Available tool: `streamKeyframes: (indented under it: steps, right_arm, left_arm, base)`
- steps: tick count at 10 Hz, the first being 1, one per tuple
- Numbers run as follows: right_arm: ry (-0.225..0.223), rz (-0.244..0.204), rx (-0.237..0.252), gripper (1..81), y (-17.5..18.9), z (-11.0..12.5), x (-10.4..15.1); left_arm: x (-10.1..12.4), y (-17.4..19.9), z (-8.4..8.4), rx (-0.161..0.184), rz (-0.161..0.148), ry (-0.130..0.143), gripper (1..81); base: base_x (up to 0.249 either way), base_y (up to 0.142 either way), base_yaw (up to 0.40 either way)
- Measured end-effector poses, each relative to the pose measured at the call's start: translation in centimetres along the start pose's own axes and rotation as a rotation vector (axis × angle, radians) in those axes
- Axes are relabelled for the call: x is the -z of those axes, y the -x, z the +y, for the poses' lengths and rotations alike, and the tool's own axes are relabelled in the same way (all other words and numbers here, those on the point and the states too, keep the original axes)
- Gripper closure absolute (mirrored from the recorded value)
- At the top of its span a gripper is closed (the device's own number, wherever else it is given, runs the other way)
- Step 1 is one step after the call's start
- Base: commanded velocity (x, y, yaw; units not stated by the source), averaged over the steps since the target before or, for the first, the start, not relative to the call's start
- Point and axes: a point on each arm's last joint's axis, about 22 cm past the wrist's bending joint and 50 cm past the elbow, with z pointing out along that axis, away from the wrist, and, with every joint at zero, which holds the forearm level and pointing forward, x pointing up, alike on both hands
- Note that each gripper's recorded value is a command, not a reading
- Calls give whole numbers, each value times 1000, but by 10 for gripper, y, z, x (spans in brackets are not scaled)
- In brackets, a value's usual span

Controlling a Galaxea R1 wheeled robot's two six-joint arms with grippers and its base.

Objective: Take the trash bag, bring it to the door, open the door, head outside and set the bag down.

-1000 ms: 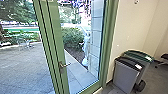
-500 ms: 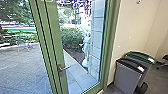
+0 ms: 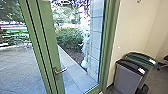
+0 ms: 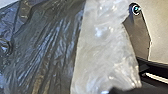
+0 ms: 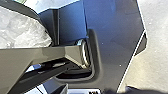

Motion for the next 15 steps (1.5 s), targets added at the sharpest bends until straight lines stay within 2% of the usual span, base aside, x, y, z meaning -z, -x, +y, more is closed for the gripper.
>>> streamKeyframes:
  steps: [15]
  right_arm:
    - [-2,-2,0,10,2,-2,-1]
  left_arm:
    - [0,3,-1,2,8,-1,811]
  base:
    - [93,0,0]
